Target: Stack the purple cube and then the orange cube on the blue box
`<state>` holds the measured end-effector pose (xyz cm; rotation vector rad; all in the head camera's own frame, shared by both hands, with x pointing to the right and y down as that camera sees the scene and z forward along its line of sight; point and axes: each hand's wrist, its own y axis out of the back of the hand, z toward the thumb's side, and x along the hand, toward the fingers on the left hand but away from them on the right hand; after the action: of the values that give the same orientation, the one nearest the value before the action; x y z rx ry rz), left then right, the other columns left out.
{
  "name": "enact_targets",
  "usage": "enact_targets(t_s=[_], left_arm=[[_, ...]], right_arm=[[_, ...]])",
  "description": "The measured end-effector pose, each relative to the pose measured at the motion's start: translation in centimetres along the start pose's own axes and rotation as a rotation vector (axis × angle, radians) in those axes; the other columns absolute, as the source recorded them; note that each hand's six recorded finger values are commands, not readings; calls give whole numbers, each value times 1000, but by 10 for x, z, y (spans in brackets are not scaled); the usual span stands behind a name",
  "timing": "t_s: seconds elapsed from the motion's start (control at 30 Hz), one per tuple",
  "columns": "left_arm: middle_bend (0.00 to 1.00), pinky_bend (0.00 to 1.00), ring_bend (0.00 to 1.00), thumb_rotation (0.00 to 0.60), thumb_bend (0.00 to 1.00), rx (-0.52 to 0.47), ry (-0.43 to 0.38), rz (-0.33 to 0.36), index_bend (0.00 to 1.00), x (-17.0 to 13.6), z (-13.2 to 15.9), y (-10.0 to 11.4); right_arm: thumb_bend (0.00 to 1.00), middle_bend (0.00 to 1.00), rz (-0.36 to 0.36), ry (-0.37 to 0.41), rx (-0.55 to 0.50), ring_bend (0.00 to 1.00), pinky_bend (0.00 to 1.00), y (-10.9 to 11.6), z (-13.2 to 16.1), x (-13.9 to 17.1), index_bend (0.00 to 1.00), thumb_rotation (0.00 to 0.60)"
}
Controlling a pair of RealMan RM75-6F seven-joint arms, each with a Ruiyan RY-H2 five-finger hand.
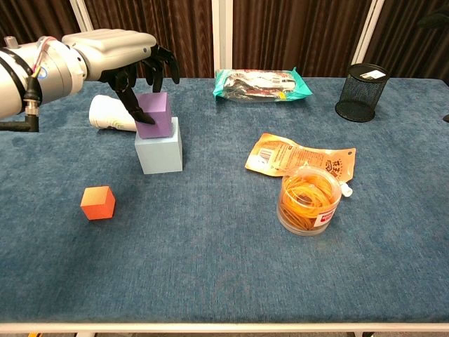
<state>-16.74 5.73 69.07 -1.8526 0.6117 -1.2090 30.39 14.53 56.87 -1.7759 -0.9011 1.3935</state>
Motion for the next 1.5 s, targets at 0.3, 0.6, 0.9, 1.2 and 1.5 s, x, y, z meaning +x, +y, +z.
enact_targets(t_s=[0.3,0.6,0.9,1.2,1.5], left_arm=[[578,463,394,600,158,-12,16,6,380,3,1,1],[577,463,394,600,157,-20,26,-4,380,3,4,-3],[553,461,394,600,158,1,26,-13,371,5,5,-8],[344,382,310,600,93,-28,19,-49,223,1,3,-10],[320,297,261,600,61,-4,88,-50,197,-14,-18,8]], right_arm=[[152,16,2,-3,4,0,0,-1,0,1,0,600],[151,16,6,-5,9,0,0,-2,0,0,0,600],[151,16,7,-3,6,0,0,-2,0,1,0,600],[151,16,12,-7,6,0,0,-2,0,0,0,600],[151,16,12,-9,-2,0,0,0,-1,0,0,600]])
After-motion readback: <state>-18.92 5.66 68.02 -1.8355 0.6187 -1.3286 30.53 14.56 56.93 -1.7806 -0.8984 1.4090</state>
